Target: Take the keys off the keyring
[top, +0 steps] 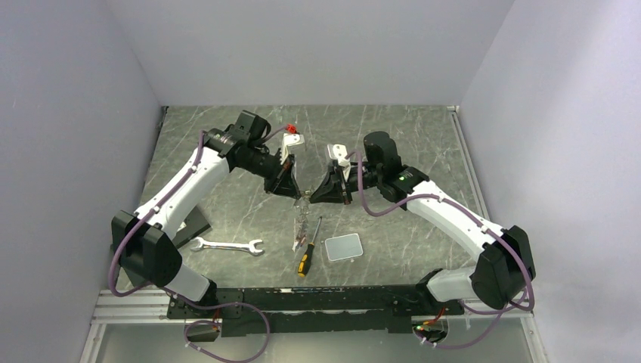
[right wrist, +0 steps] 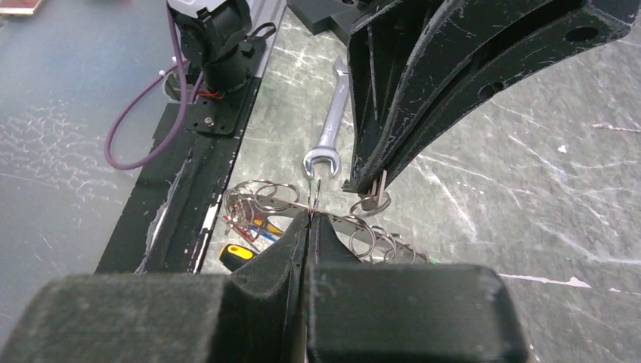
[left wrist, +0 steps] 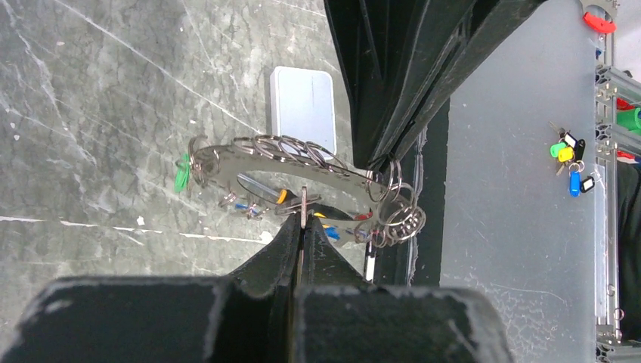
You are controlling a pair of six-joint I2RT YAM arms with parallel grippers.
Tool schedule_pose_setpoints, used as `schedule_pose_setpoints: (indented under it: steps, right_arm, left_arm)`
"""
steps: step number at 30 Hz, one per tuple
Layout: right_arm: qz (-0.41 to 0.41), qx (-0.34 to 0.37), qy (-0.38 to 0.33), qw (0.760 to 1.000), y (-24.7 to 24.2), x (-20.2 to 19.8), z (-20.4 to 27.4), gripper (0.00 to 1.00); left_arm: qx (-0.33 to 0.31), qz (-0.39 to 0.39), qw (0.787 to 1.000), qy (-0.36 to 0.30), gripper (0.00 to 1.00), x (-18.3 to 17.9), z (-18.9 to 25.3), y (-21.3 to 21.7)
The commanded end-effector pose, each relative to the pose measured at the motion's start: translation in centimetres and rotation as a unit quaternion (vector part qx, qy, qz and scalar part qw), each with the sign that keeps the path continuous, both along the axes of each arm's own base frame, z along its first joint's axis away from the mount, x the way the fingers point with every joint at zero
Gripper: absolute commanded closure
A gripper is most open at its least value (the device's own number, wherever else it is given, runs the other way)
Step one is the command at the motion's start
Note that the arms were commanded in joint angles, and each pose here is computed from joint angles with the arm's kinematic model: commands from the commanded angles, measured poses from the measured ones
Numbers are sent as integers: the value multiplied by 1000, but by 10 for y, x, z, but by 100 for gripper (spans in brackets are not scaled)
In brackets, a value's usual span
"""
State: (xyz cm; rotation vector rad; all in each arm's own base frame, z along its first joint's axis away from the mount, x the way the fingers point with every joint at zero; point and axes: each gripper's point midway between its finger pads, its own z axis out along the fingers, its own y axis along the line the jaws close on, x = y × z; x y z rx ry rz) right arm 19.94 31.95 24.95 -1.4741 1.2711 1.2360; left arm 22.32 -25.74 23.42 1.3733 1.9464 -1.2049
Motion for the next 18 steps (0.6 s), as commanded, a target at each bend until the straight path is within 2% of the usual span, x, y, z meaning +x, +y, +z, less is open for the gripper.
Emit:
schedule_pose_setpoints:
  steps: [1, 9, 18]
  right_arm:
    - [25, 33, -53, 998, -2, -9, 30, 100]
    - [22, 20, -56, 998, -7, -12, 21, 100]
    - [5, 17, -46, 999, -15, -6, 16, 100]
  left_arm:
    - [-11, -8, 1000, -13, 100, -4, 12, -1]
    - [-25, -12, 999, -28, 100, -13, 34, 6]
    - [-41, -7, 999, -22, 100, -12, 40, 9]
